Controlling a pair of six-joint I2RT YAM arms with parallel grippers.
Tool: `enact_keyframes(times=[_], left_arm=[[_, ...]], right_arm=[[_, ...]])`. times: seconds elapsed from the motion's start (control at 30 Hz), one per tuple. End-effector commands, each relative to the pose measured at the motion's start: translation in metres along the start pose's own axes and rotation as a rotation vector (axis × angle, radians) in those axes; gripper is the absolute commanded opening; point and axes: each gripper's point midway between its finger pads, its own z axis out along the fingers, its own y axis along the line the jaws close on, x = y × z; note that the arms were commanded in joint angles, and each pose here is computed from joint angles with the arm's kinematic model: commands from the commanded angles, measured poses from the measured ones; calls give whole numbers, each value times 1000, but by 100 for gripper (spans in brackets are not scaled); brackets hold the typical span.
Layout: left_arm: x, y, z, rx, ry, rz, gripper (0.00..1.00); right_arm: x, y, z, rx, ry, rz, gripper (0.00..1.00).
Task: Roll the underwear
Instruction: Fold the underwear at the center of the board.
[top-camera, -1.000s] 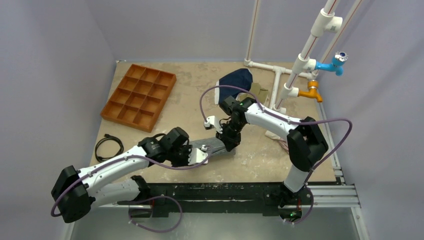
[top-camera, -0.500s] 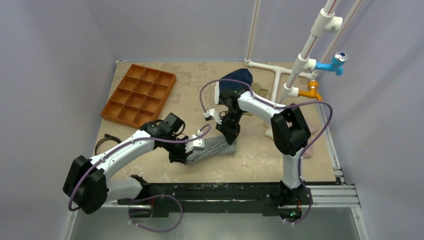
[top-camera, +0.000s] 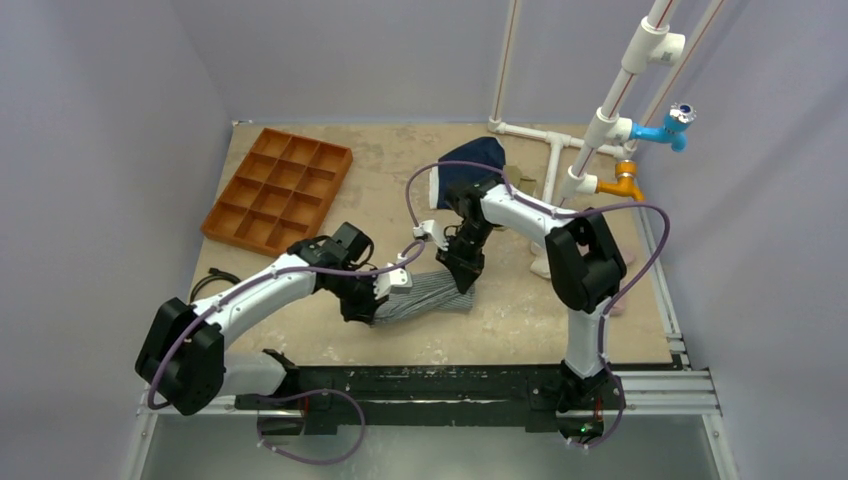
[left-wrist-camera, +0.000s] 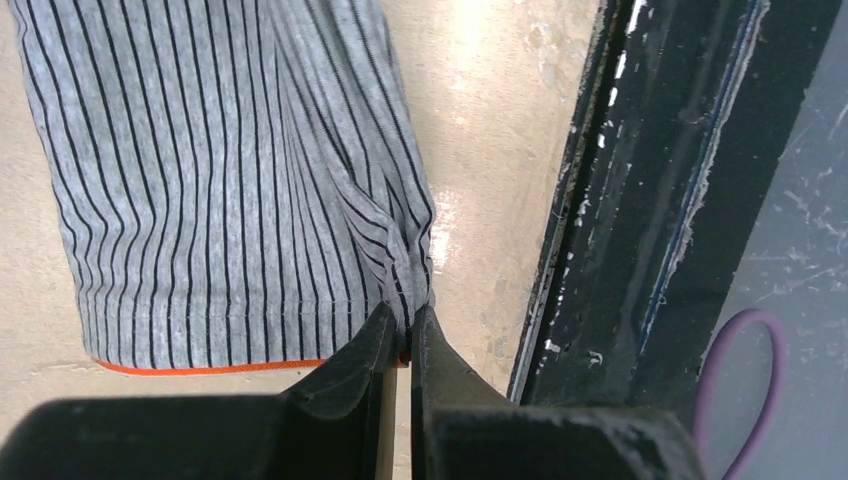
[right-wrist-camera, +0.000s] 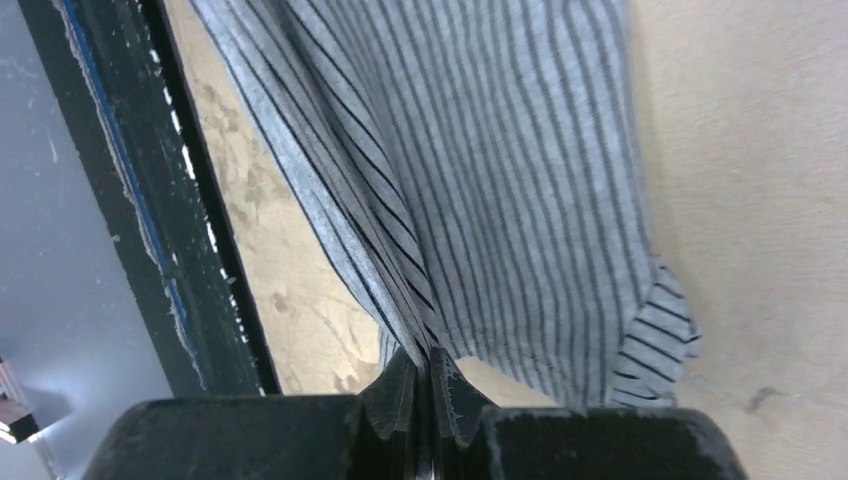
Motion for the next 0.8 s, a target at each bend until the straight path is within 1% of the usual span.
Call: enact_keyframes(times=[0.0, 0.17, 0.23, 0.33, 0.37, 0.4, 0.43, 0.53, 0.63, 0.77], left_arm=[[-3, 8, 1, -46, 17, -8, 3], [10, 1, 14, -100, 125, 97, 10], [13, 0, 19, -121, 148, 127, 17], [14, -1, 23, -125, 158, 130, 31], [15, 0, 23, -127, 162, 130, 37], [16, 1, 23, -134, 166, 130, 51], [17, 2, 23, -141, 168, 134, 59], [17, 4, 22, -170, 143, 156, 72], [17, 8, 19, -208, 113, 202, 76], [13, 10, 15, -239, 77, 247, 78]], right_arm=[[1, 13, -8, 3, -57, -5, 0], [-1, 18, -8, -4, -86, 11, 0], [-3, 19, -9, 3, -97, 16, 0], [-4, 21, -11, 10, -110, 25, 0], [-4, 21, -11, 10, -113, 28, 0], [-4, 22, -12, 10, -116, 30, 0], [-4, 23, -11, 10, -117, 34, 0], [-3, 25, -11, 8, -117, 41, 0], [-4, 26, -12, 0, -120, 42, 0], [-4, 27, -10, -11, -118, 47, 0]])
